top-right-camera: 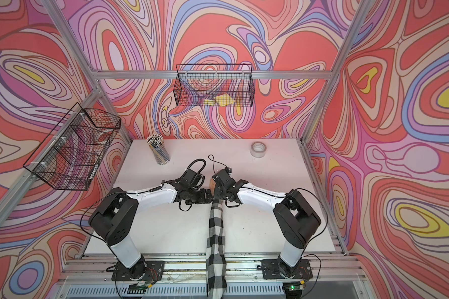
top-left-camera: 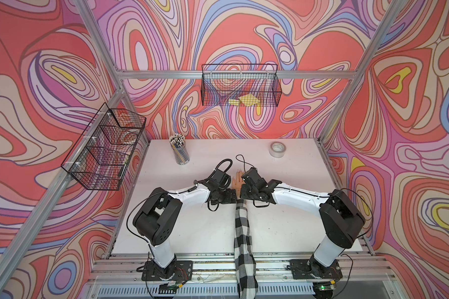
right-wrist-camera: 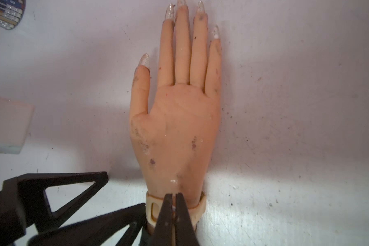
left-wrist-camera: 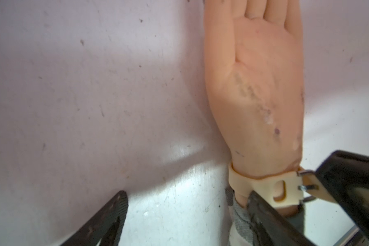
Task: Take off the watch
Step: Untie the watch from the hand.
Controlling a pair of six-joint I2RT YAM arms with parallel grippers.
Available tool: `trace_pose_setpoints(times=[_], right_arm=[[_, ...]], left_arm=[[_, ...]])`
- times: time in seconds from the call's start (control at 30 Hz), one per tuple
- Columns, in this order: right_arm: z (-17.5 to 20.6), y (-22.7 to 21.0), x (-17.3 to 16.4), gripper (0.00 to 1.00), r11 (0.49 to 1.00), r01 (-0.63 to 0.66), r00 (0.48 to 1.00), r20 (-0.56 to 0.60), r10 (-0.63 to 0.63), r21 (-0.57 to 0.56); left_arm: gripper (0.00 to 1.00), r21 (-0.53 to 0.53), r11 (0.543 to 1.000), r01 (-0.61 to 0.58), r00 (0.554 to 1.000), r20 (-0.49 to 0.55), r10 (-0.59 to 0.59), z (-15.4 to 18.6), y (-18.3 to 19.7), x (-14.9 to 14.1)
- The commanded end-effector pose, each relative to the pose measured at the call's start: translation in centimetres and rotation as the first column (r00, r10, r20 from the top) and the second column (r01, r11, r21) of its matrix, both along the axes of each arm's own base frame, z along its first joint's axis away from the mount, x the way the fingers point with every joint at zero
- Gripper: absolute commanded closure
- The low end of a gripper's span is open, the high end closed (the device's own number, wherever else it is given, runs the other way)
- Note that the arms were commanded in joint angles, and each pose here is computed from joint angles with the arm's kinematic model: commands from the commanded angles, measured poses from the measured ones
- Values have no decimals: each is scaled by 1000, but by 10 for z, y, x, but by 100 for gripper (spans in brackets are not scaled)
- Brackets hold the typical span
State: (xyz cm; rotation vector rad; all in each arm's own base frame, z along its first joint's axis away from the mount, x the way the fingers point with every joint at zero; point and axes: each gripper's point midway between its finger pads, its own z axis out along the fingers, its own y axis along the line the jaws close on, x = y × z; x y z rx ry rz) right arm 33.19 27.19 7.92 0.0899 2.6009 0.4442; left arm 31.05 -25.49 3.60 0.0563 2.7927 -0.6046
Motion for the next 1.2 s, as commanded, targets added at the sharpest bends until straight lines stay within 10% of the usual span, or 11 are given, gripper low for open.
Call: trace_pose_setpoints(times=[0.0,0.5,1.17], right_arm=[[19,6,5,100,996,8,999,38,-11,86],[14,3,2,100,996,14,1000,24,-17,84],[16,2,3,100,996,19,999,30,-22,83]], left_arm=[[11,67,998,17,998,-67,-13,-17,8,-15],[11,-147,989,-27,992,115,44,44,-16,9],[11,-100,994,-33,998,55,38,10,-15,8]])
